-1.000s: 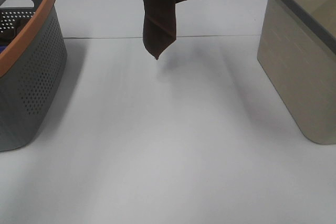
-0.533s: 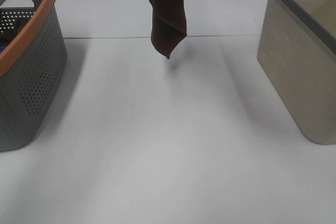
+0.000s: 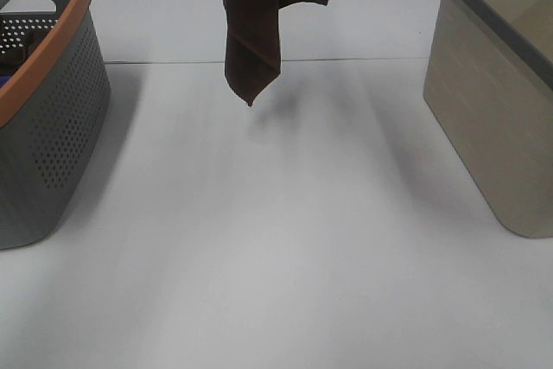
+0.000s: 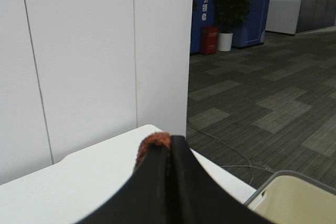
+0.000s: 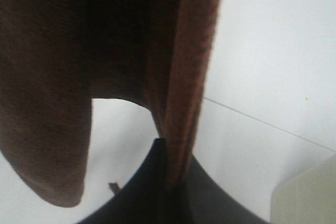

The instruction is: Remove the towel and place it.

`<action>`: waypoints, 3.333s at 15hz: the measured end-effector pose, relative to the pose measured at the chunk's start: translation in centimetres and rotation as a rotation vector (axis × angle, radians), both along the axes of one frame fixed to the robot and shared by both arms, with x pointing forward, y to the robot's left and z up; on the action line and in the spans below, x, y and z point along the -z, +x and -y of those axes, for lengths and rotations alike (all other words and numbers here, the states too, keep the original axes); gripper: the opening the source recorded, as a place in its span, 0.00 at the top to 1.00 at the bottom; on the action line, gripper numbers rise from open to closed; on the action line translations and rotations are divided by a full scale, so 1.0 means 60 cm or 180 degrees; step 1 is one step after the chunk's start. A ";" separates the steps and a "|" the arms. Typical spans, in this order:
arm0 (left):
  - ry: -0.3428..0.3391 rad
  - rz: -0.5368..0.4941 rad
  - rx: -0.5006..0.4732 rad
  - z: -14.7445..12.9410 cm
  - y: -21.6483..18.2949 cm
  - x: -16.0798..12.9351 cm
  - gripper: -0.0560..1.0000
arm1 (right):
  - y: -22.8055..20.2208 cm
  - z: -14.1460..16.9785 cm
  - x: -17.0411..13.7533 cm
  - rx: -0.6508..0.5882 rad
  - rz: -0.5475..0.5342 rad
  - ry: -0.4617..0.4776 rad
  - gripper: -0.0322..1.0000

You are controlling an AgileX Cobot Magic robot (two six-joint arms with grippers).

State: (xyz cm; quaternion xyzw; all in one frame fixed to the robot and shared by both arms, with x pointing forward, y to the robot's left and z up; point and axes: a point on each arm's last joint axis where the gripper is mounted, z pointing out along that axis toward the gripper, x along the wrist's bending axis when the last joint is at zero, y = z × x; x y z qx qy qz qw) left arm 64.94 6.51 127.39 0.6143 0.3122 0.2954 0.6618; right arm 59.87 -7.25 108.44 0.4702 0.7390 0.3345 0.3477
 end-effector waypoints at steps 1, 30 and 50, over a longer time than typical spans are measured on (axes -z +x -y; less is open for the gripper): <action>0.0111 0.0021 -0.0056 -0.002 0.002 0.002 0.95 | 0.001 0.005 0.000 0.0032 0.0030 -0.0158 0.97; 0.2074 -0.0416 -0.1125 -0.081 0.142 0.189 0.95 | 0.172 0.147 -0.050 -0.0301 0.0924 0.0163 0.97; 0.2053 -0.2747 -0.0712 -0.063 0.123 0.368 0.95 | 0.161 0.188 0.066 0.0055 -0.1435 0.0061 0.97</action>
